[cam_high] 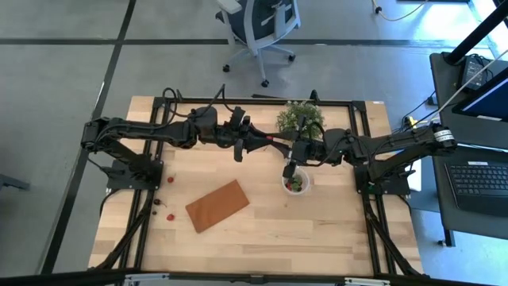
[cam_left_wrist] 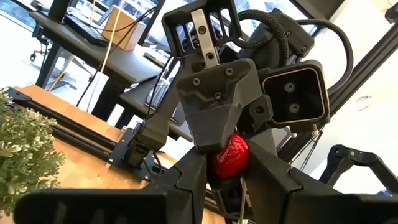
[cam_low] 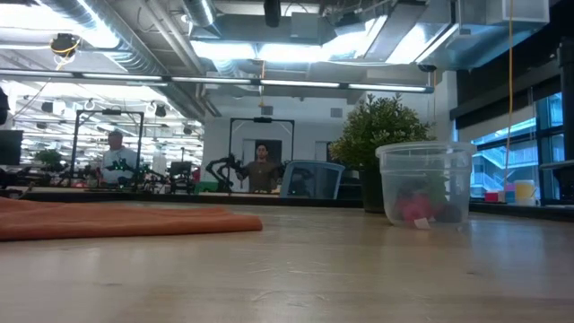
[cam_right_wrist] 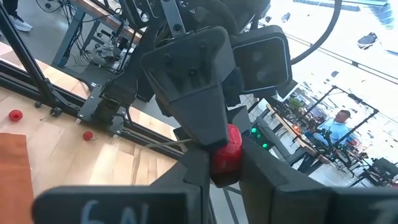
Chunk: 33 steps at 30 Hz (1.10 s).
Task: Pick and placing Produce into tupperware
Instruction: Put the red cherry into the transparent bin
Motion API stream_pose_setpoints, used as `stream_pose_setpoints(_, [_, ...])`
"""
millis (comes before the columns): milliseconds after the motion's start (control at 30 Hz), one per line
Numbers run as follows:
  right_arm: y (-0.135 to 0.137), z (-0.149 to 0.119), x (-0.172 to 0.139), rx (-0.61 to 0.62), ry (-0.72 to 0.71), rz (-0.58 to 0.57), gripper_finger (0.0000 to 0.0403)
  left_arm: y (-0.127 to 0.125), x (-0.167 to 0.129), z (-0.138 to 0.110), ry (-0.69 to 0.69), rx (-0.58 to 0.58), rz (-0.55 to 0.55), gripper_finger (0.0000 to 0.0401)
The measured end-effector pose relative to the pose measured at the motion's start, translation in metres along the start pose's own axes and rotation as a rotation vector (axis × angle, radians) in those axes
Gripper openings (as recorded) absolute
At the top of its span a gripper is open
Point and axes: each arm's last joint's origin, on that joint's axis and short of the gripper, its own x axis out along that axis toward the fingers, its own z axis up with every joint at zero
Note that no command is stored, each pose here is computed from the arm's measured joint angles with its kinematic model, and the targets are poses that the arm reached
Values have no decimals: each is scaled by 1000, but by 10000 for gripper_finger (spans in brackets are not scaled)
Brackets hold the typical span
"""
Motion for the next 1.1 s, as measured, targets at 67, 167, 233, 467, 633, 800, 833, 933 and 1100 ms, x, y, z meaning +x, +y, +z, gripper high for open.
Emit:
stream_pose_setpoints(67, [0, 0, 0, 0, 0, 0, 67, 0, 0, 0, 1, 8, -2, 89])
stream_pose_setpoints(167, [0, 0, 0, 1, 2, -3, 70, 0, 0, 0, 0, 22, 1, 89])
stream_pose_setpoints(233, [0, 0, 0, 0, 6, -5, 69, 0, 0, 0, 4, 26, 0, 94])
stream_pose_setpoints(467, [4, -4, 0, -12, 40, 18, 63, 4, 0, -7, 76, 9, 55, 157])
stream_pose_setpoints(633, [3, -7, 0, -26, 112, -46, 63, 12, -2, -16, 166, -12, 133, 184])
stream_pose_setpoints(800, [5, -10, -1, -45, 153, -36, 62, 16, -4, -20, 195, -45, 186, 190])
stream_pose_setpoints(833, [6, -10, -2, -48, 156, -32, 62, 19, -5, -21, 212, -49, 210, 191])
stream_pose_setpoints(933, [10, -12, -4, -59, 188, 1, 62, 31, -9, -25, 284, -75, 297, 191])
stream_pose_setpoints(1100, [22, -25, -9, -9, 320, 88, 62, 48, -21, -35, 406, -155, 476, 191])
